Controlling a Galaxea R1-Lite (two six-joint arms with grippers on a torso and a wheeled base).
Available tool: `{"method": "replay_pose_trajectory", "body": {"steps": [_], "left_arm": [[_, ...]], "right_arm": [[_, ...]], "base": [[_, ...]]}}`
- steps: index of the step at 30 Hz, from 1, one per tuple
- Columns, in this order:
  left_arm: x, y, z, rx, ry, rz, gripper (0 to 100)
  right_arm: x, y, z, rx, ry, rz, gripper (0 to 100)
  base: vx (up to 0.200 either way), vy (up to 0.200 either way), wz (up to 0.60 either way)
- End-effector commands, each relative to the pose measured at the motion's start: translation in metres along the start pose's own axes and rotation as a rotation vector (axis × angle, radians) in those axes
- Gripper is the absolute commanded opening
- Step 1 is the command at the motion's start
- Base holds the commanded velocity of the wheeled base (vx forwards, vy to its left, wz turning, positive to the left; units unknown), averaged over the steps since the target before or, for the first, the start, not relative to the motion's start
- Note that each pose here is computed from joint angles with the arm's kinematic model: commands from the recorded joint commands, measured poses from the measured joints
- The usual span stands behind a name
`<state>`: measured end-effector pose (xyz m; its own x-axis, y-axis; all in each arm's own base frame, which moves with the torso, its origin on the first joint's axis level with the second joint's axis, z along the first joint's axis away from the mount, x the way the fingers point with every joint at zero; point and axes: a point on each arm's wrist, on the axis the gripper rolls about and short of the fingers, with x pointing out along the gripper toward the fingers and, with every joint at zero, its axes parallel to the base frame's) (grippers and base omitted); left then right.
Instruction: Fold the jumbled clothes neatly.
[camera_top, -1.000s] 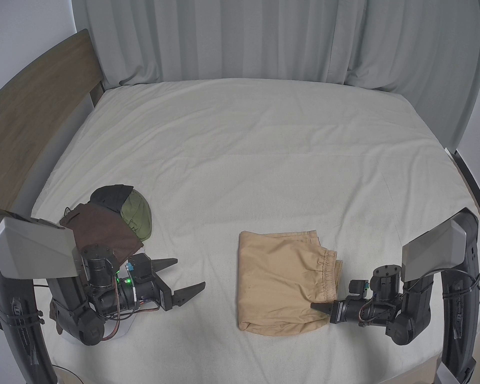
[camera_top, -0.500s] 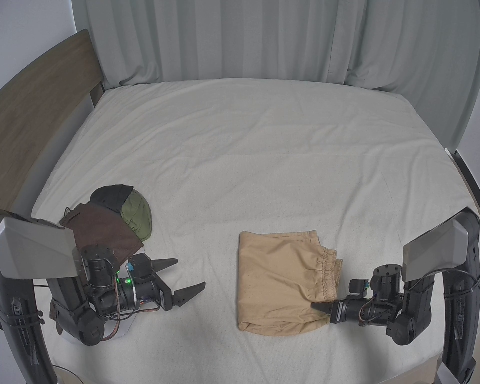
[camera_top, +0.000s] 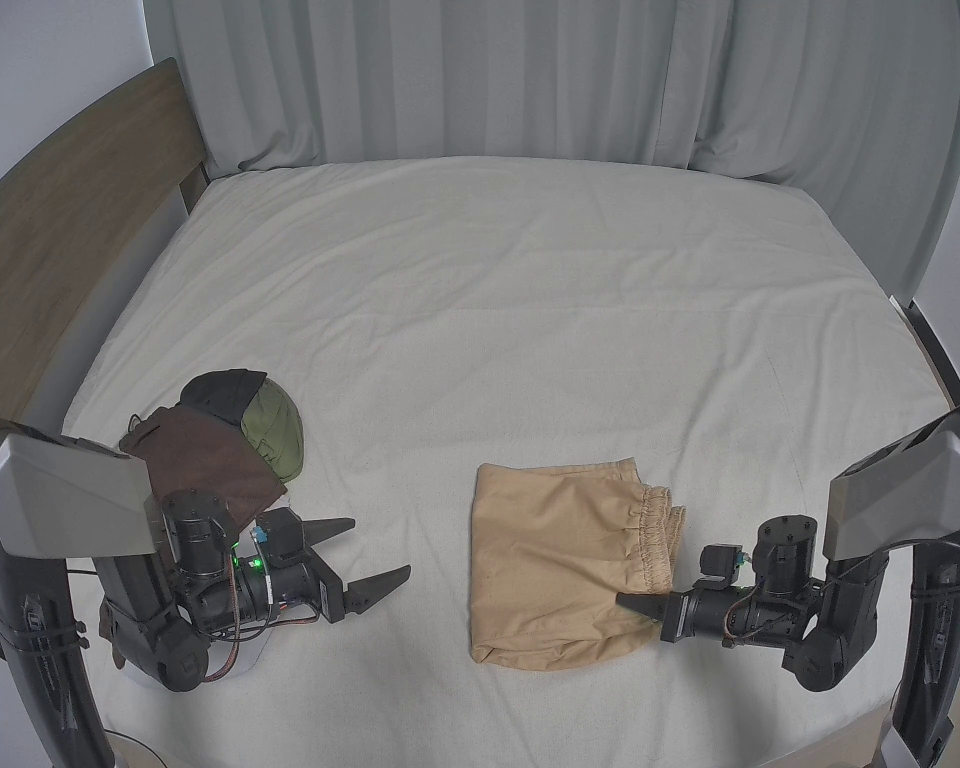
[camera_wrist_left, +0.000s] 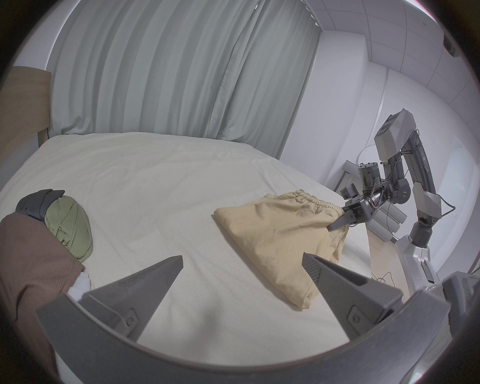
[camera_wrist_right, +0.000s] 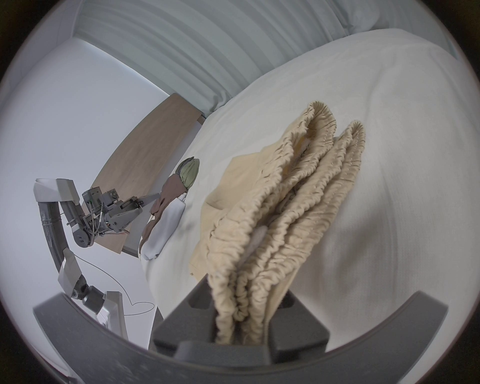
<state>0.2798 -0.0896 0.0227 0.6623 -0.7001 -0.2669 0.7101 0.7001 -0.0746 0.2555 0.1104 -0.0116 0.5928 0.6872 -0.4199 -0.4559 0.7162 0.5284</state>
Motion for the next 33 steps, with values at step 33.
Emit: {"method": "replay_pose_trajectory", "body": {"steps": [33], "left_arm": [[-0.009, 0.000, 0.007, 0.024, -0.018, 0.015, 100]], "right_arm": [[-0.013, 0.034, 0.038, -0.122, -0.095, 0.228, 0]], "base": [[0.000, 0.000, 0.00]]}}
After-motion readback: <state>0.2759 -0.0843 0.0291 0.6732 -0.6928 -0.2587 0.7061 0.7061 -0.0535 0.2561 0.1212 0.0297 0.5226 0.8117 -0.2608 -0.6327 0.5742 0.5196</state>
